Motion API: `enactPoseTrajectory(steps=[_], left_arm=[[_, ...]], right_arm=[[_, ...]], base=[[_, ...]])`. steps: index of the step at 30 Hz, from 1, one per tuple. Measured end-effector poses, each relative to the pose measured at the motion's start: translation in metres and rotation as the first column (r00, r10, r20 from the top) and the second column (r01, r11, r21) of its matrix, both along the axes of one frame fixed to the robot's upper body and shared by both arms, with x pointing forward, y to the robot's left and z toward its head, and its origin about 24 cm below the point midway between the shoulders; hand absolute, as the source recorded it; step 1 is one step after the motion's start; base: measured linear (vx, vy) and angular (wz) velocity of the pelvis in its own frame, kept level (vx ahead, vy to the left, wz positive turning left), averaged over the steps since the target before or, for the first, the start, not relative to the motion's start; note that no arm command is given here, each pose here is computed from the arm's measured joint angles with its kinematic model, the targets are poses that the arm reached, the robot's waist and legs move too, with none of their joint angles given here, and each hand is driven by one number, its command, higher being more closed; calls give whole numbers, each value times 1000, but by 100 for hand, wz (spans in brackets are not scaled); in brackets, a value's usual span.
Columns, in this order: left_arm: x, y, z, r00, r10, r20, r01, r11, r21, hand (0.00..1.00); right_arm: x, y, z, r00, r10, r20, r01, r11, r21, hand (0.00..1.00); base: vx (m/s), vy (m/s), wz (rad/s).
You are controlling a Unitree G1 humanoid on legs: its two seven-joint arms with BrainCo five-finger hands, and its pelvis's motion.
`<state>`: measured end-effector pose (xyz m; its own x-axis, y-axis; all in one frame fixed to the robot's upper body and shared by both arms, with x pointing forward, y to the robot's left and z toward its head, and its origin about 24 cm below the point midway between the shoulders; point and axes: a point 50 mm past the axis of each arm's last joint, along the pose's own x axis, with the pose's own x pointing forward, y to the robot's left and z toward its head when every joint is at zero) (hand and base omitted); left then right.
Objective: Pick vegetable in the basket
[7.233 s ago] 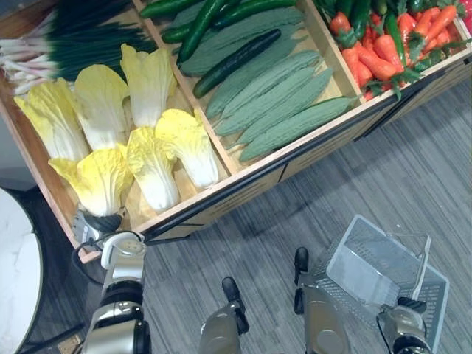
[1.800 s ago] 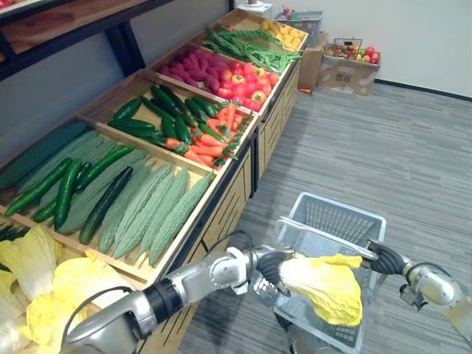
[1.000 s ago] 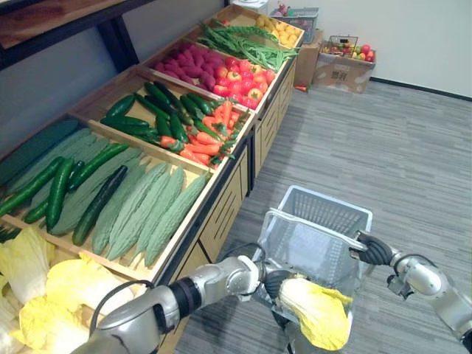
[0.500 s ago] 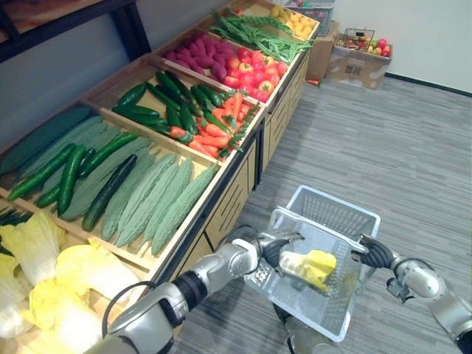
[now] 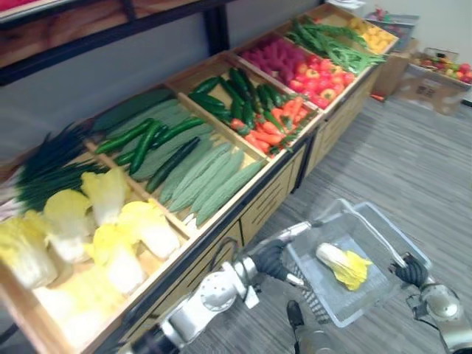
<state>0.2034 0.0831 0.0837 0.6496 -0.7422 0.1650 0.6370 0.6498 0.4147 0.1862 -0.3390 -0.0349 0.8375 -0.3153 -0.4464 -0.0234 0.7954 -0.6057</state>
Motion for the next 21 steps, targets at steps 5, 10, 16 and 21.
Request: enactPoseTrajectory(steps=[5, 10, 16, 21], left_arm=[[-4, 48, 6, 972, 214, -96, -227, 961, -156, 0], [-1, 88, 5, 863, 496, -95, -505, 838, -207, 0], [-11, 178, -42, 351, 919, -178, -936, 342, -79, 0], [-52, 228, -91, -56, 965, -258, -991, -23, 131, 0]], right_arm=[[-45, -21, -36, 941, -309, -136, 318, 947, 48, 100], [-88, -29, -58, 827, -504, -250, 532, 845, 56, 100], [-120, -26, -71, 701, -661, -268, 703, 704, 102, 100], [-121, -17, -76, 657, -709, -256, 751, 647, 133, 100]], base=[[-20, -16, 79], [-9, 1, 81], [-20, -5, 62], [-41, -6, 34]])
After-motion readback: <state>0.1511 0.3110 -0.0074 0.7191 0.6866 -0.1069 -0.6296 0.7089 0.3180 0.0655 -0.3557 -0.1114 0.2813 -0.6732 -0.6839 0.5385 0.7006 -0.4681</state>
